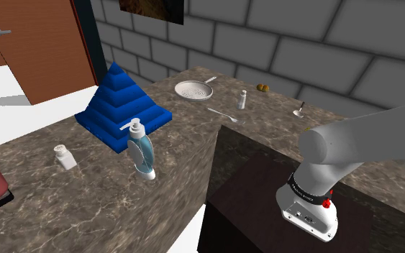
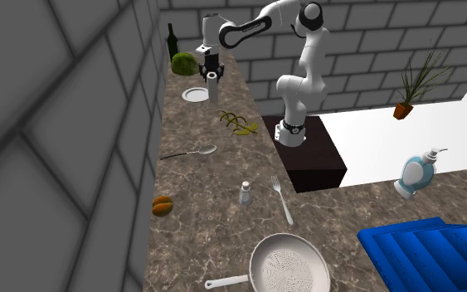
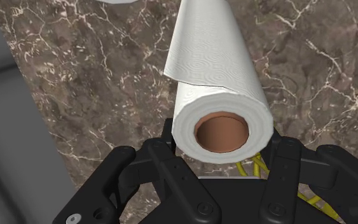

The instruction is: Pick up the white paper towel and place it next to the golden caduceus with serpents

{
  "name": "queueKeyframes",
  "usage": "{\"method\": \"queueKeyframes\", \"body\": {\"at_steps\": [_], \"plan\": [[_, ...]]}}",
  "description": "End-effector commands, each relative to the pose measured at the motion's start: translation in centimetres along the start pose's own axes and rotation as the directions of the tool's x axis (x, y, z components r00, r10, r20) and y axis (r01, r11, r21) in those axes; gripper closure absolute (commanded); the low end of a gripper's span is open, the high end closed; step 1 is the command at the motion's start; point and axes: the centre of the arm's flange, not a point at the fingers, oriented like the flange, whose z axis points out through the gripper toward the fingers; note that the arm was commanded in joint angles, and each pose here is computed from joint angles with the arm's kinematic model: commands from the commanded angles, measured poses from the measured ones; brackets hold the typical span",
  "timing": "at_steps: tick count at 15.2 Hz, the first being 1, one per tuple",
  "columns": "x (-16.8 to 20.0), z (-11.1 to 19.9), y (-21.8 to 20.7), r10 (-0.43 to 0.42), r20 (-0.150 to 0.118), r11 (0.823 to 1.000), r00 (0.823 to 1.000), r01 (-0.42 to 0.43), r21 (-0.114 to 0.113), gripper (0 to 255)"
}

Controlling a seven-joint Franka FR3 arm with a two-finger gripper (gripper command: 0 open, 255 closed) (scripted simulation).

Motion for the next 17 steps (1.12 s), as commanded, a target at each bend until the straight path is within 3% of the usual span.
{"method": "queueKeyframes", "body": {"at_steps": [1,9,10,15,17], "plan": [[0.1,0.9,0.0,0.0,0.0,1.0,1.0,0.0,0.0,255],[0.1,0.9,0.0,0.0,0.0,1.0,1.0,0.0,0.0,255],[0.1,0.9,0.0,0.0,0.0,1.0,1.0,0.0,0.0,0],[0.1,0.9,0.0,0.0,0.0,1.0,1.0,0.0,0.0,0],[0.1,-1.7,0.0,0.0,0.0,1.0,1.0,0.0,0.0,0]]}}
